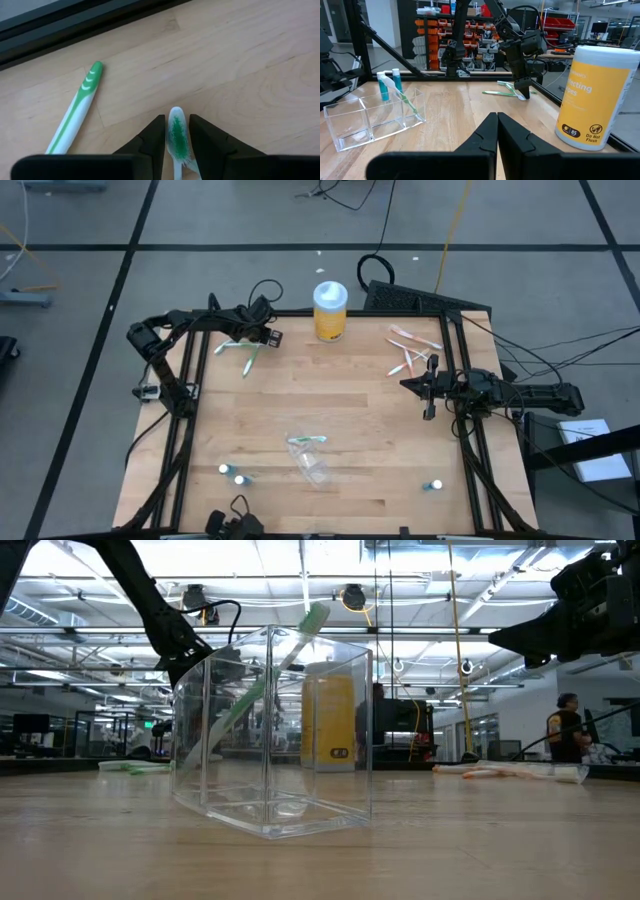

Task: Pick & Place toothbrushing station
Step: Put the green toothbrush into the transparent organizer

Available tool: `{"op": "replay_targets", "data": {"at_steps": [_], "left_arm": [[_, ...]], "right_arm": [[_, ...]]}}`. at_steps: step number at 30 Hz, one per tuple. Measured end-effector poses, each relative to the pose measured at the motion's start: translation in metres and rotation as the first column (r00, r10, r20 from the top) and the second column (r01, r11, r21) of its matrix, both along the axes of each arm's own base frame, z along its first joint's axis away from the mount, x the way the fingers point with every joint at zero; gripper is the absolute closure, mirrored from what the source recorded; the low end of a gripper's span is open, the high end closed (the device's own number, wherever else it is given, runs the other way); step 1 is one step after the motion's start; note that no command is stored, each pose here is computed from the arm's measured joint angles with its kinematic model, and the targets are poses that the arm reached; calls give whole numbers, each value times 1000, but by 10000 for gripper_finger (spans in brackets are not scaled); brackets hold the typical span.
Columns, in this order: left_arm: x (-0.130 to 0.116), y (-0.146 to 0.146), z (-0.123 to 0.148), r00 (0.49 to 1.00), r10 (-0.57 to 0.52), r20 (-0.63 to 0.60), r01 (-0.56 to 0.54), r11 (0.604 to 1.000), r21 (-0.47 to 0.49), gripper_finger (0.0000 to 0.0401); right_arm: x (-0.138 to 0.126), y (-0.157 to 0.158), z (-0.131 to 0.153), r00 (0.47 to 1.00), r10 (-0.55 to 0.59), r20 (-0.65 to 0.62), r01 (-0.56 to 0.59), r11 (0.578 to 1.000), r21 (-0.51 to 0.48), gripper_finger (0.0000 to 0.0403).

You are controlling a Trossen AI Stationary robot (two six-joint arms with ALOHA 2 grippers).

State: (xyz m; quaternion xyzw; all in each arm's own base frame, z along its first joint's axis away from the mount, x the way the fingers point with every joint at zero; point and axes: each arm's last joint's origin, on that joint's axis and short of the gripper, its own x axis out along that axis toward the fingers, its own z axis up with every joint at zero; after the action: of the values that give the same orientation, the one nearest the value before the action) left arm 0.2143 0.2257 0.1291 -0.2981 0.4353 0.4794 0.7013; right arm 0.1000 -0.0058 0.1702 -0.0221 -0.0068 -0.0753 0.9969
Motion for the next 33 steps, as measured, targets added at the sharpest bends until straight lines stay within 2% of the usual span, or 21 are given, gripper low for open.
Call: {"op": "replay_targets", "data": {"at_steps": [33], "left_arm": [[3,-4,0,1000,3,-31,-2,1000,27,309]], "right_arm": [[0,0,0,1000,0,0,0,1000,0,399]]}}
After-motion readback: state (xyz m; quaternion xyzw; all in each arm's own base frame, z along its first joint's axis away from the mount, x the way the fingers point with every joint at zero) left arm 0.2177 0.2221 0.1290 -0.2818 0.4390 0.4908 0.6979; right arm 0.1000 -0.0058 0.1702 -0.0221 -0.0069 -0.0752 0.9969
